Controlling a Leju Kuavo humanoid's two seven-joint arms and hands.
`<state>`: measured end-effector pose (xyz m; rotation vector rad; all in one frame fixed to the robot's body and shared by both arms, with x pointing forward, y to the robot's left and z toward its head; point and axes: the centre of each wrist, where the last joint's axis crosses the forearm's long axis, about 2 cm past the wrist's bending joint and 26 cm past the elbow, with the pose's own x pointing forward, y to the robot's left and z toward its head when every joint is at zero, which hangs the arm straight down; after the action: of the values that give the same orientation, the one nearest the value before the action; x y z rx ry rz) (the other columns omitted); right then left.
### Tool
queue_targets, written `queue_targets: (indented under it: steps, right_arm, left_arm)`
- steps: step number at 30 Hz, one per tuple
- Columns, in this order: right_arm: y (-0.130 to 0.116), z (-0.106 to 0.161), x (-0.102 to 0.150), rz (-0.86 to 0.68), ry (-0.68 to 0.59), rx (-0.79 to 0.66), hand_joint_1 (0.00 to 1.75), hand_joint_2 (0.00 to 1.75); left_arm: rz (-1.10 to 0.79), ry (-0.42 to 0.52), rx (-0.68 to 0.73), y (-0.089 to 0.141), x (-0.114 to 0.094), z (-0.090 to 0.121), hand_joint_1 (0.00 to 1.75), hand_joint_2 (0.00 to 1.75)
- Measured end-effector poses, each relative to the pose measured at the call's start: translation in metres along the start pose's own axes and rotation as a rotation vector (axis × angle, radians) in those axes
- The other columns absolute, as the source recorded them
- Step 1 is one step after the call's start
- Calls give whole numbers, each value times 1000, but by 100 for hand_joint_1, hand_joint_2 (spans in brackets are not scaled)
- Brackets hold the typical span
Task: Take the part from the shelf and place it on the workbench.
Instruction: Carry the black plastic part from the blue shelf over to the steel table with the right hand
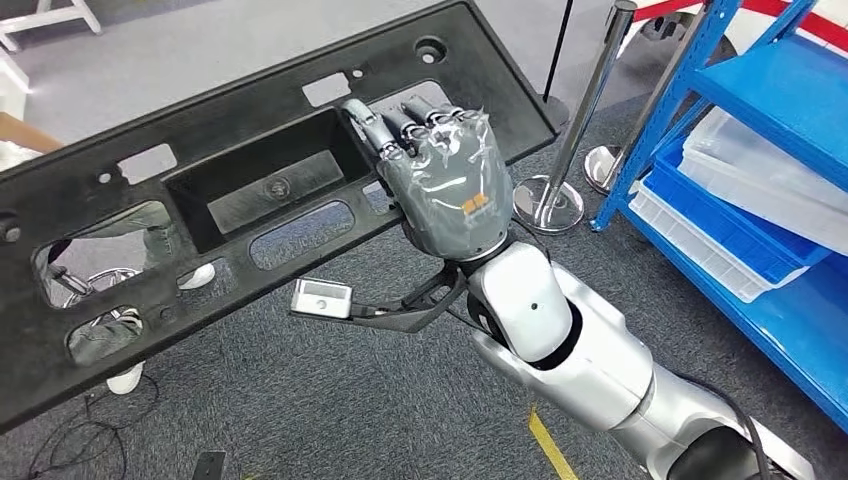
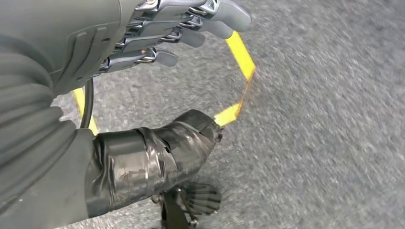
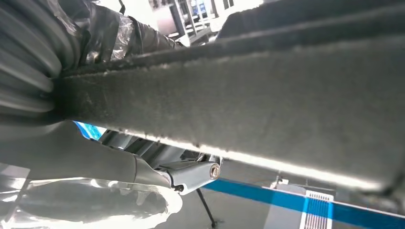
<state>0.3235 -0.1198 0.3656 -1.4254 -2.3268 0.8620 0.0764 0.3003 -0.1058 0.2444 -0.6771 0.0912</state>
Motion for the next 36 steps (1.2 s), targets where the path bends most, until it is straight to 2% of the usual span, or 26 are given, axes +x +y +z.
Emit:
queue_targets:
  steps: [5,10,15,36]
  right_arm:
    - [-2,1,-1,5,6,-4,175,175]
    - [-1,5,-1,8,6,2,175,175]
    - [-4,4,0,4,1,-11,175,175]
    - [-7,8,2,-38,-12,-25,175,175]
  left_arm:
    - [21,-40,22,-4,2,0,0,175]
    - [25,-17,22,-5,3,0,0,175]
    - [27,-34,30,-5,8,-3,0,175]
    - [15,-15,59,-1,3,-1,0,175]
